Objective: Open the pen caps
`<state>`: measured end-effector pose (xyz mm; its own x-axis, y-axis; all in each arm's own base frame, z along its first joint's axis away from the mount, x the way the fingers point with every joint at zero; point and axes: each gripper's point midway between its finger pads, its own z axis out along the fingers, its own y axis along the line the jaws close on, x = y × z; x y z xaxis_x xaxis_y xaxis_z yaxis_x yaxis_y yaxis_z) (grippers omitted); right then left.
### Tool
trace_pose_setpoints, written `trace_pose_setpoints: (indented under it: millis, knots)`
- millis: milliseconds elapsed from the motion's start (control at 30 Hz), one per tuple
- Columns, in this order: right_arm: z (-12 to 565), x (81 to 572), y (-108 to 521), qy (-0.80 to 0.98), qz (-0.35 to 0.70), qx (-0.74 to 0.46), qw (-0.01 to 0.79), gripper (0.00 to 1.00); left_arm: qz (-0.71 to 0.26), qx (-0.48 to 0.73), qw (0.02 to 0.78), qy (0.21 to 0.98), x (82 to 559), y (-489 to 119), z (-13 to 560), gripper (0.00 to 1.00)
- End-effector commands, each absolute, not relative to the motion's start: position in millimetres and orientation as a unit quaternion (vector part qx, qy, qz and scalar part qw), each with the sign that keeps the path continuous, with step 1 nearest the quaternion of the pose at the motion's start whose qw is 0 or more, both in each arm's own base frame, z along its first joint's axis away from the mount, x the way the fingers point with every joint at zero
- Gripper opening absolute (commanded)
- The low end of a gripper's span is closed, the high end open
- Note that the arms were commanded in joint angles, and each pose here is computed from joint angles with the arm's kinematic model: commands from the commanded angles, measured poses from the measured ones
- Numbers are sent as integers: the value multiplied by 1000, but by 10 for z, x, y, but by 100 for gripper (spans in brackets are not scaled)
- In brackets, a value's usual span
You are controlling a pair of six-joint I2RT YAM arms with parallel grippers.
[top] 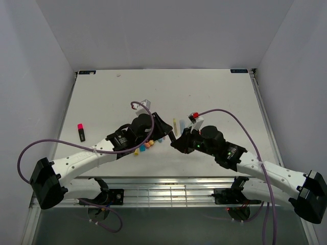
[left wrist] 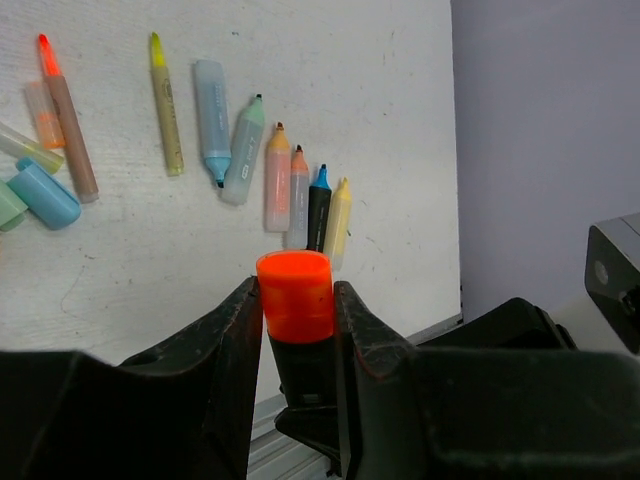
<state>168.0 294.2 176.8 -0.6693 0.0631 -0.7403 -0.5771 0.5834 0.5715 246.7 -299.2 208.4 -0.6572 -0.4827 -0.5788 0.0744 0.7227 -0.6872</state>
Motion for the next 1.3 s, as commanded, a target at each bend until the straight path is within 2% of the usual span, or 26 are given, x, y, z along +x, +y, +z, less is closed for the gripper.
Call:
trace_pose_setpoints:
  millis: [0,133,433,600,900,1100,1133,1267]
  knots:
    - [1312,1548,2593,865,321,-167,347,8,-290,-184,456,821,2982,-2488,2221,0]
    - [1120,1520,2485,880,278,-172,343,8,-272,-217,470,811,3258,-2296,2303,0]
    - [1088,1385,2600,870,324,-184,324,8,-244,-262,486,797,3438,-2012,2320,0]
    - [1181,1174,2822,844,405,-200,288,8,-229,-291,499,783,3456,-1797,2272,0]
    - [1075,1032,2782,847,417,-206,259,8,-196,-333,524,759,3608,-1232,2417,0]
    - [1161,1206,2635,859,380,-166,300,8,-190,-269,524,786,3578,-1292,2462,0]
    - [1240,1359,2577,862,357,-142,331,8,-179,-258,512,800,3532,-1289,2376,0]
    - [1278,1628,2330,885,285,-96,357,8,-163,-225,470,838,3232,-1252,1910,0]
